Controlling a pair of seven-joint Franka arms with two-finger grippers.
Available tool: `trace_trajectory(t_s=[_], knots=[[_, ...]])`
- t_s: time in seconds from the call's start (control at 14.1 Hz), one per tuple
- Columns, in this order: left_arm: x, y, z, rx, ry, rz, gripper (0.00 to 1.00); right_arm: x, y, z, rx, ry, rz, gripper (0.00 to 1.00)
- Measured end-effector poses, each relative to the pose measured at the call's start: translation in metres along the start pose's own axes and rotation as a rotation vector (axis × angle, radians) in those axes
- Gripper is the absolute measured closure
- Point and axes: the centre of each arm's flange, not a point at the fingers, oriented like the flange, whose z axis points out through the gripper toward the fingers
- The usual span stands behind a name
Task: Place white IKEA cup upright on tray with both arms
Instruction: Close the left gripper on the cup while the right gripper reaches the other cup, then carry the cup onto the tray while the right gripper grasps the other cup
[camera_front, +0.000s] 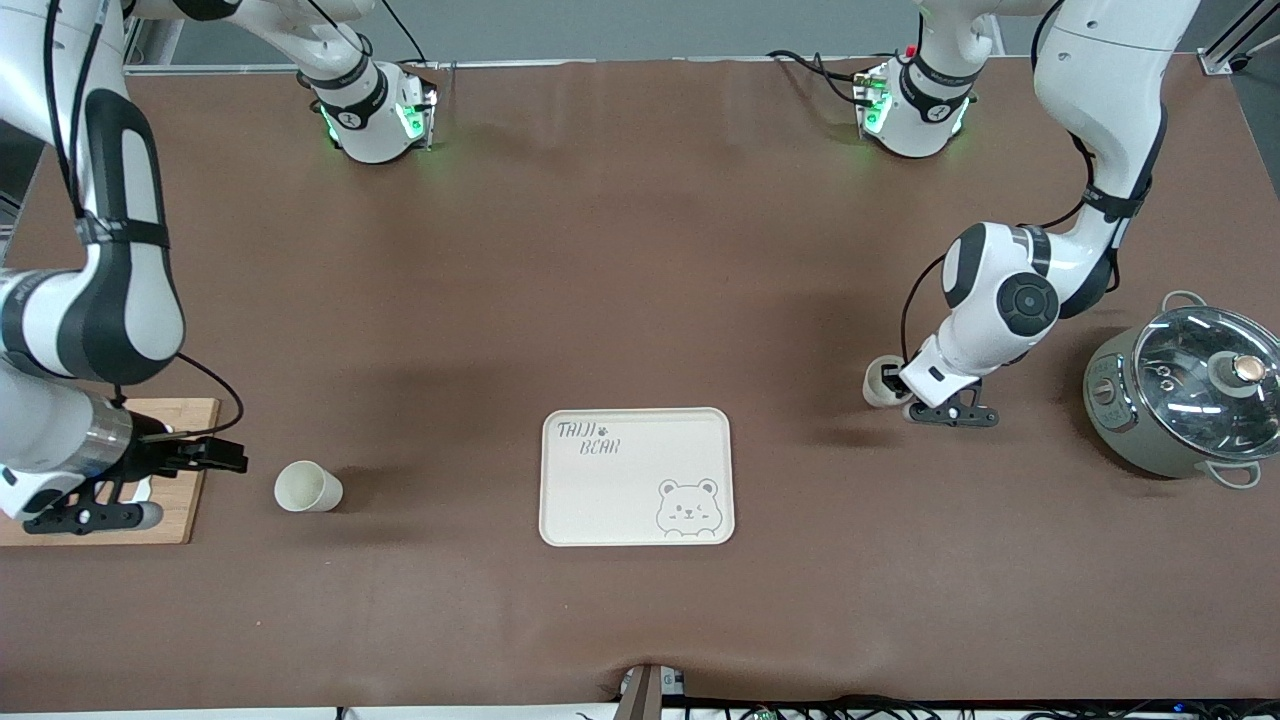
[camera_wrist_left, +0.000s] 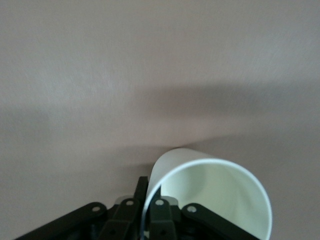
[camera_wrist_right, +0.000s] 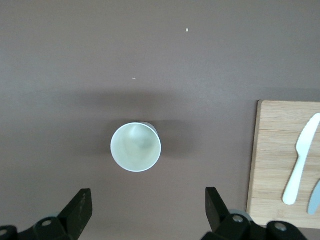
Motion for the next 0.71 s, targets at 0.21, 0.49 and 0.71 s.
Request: trace_trajectory(t_s=[0.21,0.49,0.71], knots=[[0.024,0.025,-0.029,-0.006,0.028,-0.066,0.96,0.007,0.005,0.035,-0.009,0.007,-0.045,0.0],[0.059,0.076,-0.083,-0.005,0.013,-0.174,0.96,0.003,0.021,0.066,-0.012,0.015,-0.07,0.0],[0.077,0.144,-0.095,-0.011,-0.008,-0.257,0.96,-0.002,0.024,0.089,-0.005,0.029,-0.078,0.0]])
